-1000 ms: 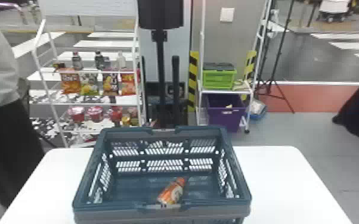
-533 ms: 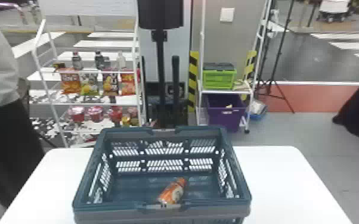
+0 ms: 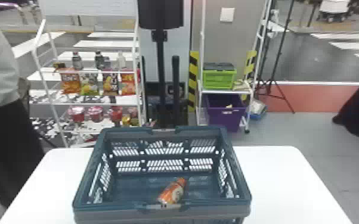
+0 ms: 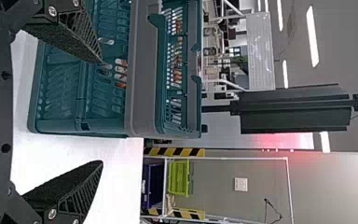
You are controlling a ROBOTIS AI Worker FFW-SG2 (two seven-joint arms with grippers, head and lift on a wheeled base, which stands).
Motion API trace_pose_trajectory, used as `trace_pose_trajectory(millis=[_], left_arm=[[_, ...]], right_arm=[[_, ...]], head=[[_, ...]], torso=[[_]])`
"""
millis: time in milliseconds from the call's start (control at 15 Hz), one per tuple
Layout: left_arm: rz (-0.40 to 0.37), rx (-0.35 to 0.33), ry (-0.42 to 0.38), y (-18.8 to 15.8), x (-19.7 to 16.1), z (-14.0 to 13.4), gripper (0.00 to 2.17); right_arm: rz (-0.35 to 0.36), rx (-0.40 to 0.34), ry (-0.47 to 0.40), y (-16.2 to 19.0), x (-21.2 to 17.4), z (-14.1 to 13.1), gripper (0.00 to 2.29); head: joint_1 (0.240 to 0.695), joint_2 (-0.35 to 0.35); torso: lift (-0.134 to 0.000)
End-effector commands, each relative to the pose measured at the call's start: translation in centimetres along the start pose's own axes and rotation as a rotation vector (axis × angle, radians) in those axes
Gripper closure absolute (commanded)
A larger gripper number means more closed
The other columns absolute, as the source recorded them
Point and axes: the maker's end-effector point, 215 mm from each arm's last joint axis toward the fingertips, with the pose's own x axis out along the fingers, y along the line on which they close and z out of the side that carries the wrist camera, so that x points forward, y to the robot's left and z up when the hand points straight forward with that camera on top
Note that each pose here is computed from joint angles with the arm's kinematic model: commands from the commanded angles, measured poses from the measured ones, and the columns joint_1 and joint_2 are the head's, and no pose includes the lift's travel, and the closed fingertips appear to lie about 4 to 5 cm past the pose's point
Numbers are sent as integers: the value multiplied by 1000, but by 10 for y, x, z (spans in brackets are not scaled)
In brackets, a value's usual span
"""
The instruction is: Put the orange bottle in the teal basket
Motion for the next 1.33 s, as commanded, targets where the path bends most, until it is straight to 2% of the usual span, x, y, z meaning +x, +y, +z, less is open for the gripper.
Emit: trace_pose_trajectory(millis=[0, 533, 867, 1267], left_arm=[[3, -3, 0, -1, 0, 0, 113], [1, -6, -14, -5, -9, 6, 113], [3, -9, -25, -5, -10, 6, 113], [7, -10, -19, -4, -11, 2, 113]], right_arm=[[1, 2, 3, 0, -1, -1, 124], [4, 4, -1, 2, -7, 1, 124], [4, 8, -50, 5, -11, 18, 124], [-5, 12, -41, 2, -8, 11, 124]], head=[[499, 0], [499, 0], [499, 0], [499, 0]], torso=[[0], [0], [0], [0]])
